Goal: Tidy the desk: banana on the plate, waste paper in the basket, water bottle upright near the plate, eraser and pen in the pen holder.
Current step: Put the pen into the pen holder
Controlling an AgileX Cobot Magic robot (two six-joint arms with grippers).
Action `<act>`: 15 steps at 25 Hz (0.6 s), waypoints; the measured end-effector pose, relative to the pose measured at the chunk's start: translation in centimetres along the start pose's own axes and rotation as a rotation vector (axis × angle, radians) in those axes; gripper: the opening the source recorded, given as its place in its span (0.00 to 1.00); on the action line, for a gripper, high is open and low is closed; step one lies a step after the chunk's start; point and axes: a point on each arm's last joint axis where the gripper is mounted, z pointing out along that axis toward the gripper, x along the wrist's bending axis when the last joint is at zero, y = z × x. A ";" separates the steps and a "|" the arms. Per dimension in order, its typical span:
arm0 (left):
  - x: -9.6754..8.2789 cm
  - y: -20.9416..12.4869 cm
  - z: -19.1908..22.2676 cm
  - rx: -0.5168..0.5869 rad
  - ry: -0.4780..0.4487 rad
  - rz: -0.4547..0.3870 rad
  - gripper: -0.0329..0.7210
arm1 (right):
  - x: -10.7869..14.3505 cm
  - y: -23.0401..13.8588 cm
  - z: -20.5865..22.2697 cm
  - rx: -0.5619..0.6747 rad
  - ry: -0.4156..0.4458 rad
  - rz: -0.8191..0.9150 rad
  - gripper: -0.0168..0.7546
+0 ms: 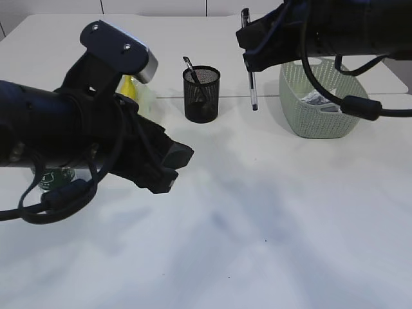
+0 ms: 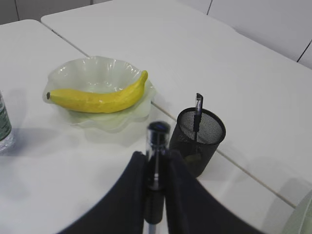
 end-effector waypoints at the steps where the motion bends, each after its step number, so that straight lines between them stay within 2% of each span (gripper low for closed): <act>1: 0.1 0.0 0.0 0.003 0.004 -0.003 0.58 | -0.2 0.2 0.2 -0.003 -0.005 -0.010 0.09; 6: 0.8 -0.2 0.0 0.019 0.026 -0.009 0.58 | -0.6 0.0 2.0 0.011 -0.015 -0.063 0.09; 15: 1.1 -0.3 0.0 0.033 0.036 0.008 0.58 | -1.3 0.3 5.7 0.006 -0.021 -0.090 0.09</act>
